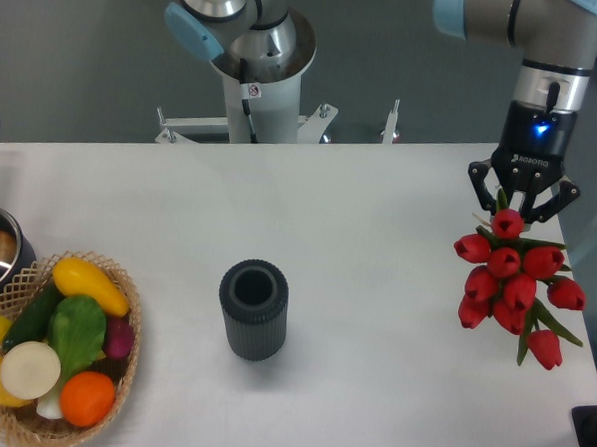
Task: Insert the flowers into the vase
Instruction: 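Hold the red tulip bunch by the stems in the gripper and lift slightly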
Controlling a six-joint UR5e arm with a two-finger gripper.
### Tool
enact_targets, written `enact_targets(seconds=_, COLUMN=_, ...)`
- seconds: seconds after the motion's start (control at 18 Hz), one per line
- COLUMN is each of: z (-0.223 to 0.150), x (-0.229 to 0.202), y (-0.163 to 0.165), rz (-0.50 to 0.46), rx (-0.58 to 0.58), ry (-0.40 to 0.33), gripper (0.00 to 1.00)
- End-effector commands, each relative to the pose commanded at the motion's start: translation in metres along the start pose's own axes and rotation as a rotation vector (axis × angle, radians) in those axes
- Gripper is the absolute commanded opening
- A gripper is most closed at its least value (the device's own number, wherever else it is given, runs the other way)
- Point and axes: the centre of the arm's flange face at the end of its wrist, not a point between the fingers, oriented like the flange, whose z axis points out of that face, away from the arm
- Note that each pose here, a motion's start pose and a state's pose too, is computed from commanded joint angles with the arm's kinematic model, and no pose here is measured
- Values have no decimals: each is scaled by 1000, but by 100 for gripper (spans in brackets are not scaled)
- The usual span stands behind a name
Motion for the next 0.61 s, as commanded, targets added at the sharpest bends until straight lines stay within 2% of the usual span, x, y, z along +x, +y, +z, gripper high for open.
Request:
enact_targets(seconds=0.17, z=0, x=-1, y=2, rz=-1, rx=3, ry=-2, gripper=23)
enact_targets(seconds=0.61, z=-5, x=-5, y=8, rz=-25, rx=105, ry=34, gripper=23)
